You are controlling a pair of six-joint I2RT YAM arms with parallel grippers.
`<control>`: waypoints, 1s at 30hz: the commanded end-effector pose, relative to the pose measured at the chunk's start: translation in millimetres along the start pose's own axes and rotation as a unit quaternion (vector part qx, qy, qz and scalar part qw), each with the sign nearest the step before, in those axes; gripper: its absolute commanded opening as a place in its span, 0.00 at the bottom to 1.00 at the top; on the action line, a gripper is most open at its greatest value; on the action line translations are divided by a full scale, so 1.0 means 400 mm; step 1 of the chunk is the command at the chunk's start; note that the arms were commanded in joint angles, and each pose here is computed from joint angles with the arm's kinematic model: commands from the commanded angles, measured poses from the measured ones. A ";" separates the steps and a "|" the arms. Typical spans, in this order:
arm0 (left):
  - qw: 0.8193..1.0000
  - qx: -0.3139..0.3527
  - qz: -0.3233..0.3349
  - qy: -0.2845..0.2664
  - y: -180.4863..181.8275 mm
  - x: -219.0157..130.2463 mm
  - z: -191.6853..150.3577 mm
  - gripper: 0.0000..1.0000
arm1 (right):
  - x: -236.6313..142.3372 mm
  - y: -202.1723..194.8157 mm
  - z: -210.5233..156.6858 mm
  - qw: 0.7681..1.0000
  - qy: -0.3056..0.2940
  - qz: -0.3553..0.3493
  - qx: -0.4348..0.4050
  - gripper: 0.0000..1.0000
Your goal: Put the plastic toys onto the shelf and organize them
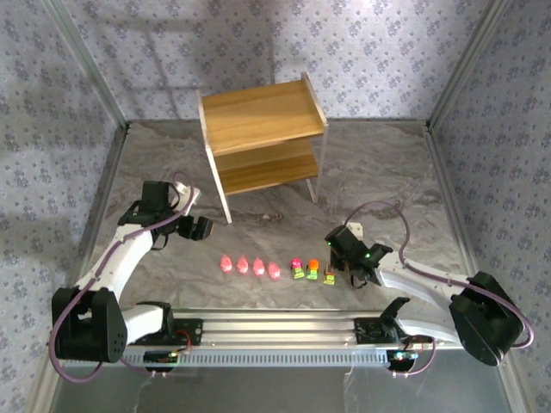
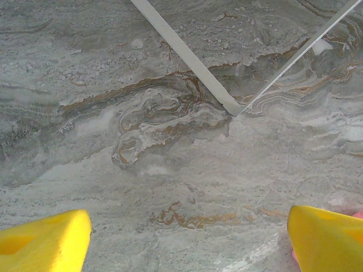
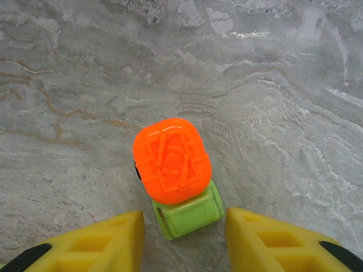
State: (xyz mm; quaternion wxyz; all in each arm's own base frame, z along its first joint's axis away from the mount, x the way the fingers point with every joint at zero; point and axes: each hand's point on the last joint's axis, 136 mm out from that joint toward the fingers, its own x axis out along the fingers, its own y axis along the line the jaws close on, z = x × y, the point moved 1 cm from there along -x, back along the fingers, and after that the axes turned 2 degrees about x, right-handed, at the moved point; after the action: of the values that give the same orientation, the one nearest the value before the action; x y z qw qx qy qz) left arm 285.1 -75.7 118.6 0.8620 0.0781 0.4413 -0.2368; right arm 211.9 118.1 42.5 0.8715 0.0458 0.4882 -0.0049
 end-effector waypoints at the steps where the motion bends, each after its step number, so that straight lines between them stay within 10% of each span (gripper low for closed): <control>1: 1.000 -0.004 -0.001 0.001 -0.001 0.003 0.001 0.90 | -0.011 0.004 0.029 1.000 -0.012 -0.003 0.000 0.50; 30: 1.000 -0.005 -0.002 0.002 -0.002 0.006 -0.002 0.90 | -0.011 0.024 0.034 1.000 -0.004 0.018 -0.011 0.39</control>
State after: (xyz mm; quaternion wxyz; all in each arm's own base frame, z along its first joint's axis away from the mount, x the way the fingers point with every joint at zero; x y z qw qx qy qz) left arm 285.2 -75.7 118.5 0.8621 0.0781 0.4412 -0.2367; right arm 218.8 123.5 46.6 0.8692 0.0425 0.4926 0.0058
